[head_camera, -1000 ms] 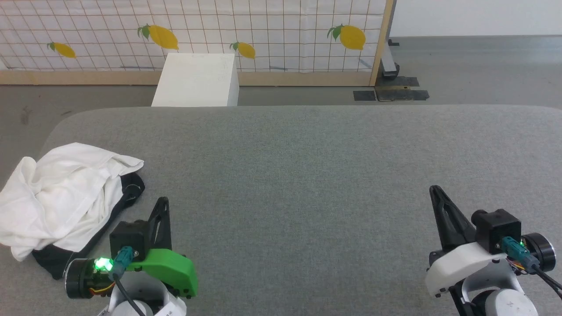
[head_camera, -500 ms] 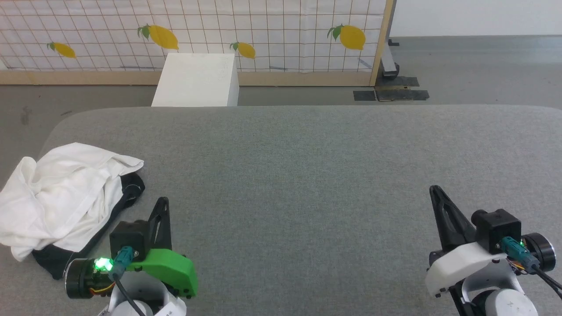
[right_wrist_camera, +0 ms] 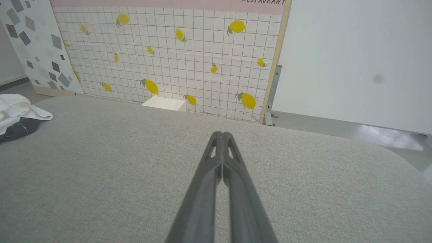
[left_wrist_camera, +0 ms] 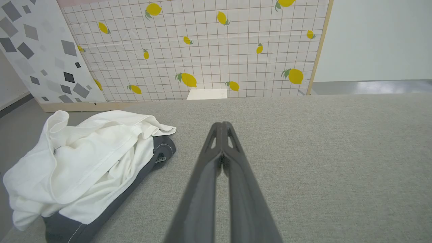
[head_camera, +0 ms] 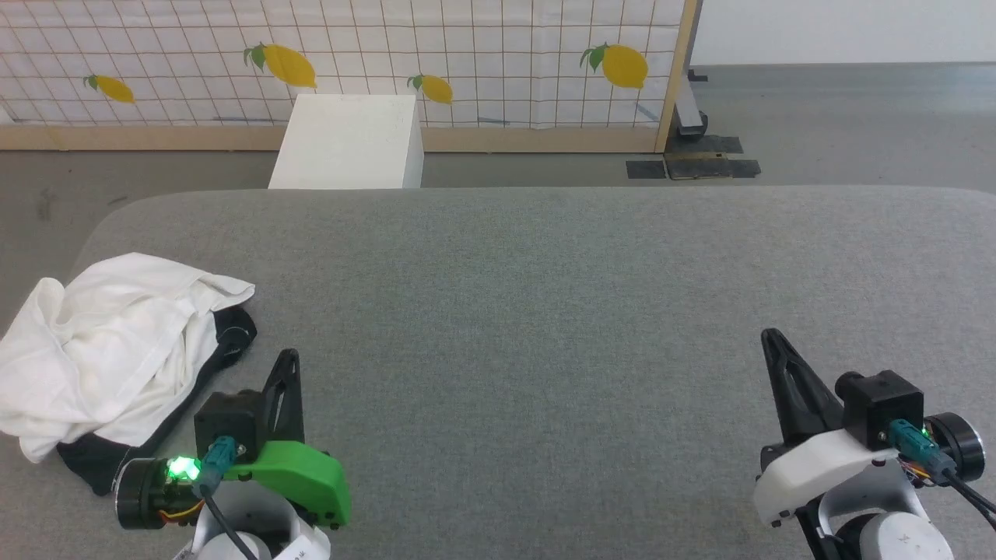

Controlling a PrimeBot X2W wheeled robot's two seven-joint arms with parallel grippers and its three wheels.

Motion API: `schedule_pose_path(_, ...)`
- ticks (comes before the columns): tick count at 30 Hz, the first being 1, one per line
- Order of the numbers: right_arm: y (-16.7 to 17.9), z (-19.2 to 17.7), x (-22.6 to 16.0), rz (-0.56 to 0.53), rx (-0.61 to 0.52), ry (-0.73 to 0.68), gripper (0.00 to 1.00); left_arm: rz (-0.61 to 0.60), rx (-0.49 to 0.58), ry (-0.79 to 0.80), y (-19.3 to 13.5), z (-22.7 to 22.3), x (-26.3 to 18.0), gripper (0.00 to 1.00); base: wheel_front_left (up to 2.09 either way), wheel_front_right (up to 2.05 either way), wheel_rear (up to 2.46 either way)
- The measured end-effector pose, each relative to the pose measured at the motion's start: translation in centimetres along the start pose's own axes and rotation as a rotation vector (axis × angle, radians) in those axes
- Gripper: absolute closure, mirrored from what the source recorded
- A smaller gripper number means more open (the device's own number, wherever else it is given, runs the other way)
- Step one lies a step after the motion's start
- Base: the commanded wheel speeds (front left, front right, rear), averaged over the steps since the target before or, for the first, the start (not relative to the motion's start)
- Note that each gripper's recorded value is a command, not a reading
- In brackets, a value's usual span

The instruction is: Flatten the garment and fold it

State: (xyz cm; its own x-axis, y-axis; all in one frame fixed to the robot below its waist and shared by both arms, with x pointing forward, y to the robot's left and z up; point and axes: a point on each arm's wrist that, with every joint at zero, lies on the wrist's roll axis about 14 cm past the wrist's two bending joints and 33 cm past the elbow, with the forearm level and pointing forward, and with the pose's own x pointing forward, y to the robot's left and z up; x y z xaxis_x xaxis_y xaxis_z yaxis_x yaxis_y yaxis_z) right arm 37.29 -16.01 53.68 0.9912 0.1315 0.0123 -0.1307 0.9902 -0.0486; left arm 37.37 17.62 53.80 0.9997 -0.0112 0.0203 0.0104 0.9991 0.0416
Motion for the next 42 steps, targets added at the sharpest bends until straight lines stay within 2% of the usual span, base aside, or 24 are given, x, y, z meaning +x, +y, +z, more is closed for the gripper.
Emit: schedule_pose_path(42, 0.0, 0.0, 0.0, 0.0, 0.0, 0.0, 1.0, 0.0, 0.0, 0.0, 0.0, 0.0, 0.0, 1.0, 0.0, 0.0, 0.0)
